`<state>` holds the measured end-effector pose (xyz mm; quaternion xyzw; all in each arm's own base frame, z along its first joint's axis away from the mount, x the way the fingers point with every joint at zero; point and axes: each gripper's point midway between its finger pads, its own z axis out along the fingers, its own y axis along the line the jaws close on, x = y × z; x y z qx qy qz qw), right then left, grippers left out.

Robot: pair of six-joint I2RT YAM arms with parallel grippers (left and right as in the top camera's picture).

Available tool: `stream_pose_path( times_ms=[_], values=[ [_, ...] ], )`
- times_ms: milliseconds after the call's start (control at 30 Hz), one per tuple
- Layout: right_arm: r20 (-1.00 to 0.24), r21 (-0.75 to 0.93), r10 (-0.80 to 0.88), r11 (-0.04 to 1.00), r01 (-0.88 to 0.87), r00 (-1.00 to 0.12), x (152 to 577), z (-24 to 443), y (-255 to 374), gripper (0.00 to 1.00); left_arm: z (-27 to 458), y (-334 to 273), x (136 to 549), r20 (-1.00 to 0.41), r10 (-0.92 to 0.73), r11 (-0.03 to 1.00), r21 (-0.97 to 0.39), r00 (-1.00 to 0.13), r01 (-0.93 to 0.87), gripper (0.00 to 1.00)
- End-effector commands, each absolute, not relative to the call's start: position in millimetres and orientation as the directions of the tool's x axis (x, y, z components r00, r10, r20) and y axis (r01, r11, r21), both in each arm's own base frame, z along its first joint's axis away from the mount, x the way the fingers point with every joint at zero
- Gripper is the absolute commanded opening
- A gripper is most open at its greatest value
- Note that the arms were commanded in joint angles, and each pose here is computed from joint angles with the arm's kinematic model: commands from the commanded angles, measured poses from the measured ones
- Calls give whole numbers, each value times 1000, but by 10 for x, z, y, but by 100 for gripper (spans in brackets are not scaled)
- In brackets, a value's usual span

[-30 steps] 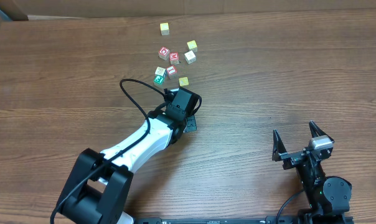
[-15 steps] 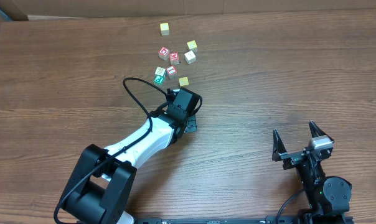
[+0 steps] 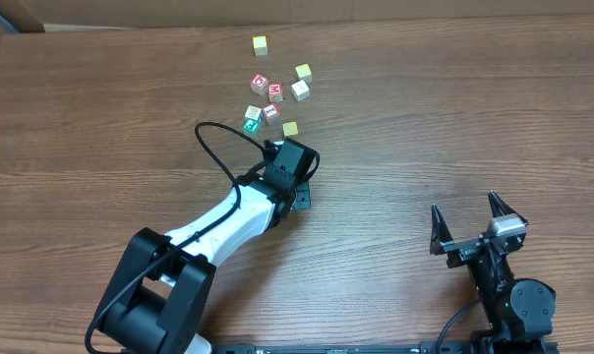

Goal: Flip 5 blocks
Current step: 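Carry the K block toward the table center and lower it, then open the left gripper, release the block, and retract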

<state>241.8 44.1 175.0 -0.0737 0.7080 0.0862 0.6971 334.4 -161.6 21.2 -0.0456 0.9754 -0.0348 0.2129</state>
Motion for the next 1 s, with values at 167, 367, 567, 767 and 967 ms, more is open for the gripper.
stream_pose_path(
  times_ms=[167,367,567,767,967],
  values=[
    [-1000,16,12,975,-223,-17,2421,1721,437,100,377,-1644,3496,-458,-86,995,-86,-885,-52,35],
    [-1000,16,12,975,-223,-17,2421,1722,437,100,328,-1600,3418,-427,-77,996,-64,-901,-55,31],
    [-1000,16,12,974,-224,-17,2421,1721,437,100,301,-1571,3372,-411,-65,998,-47,-910,-51,30],
    [-1000,16,12,974,-224,-17,2421,1722,437,100,315,-1589,3399,-423,-41,999,-44,-905,-24,33],
    [-1000,16,12,974,-224,-17,2421,1722,437,100,358,-1599,3416,-430,-43,998,-50,-902,-24,37]
  ],
)
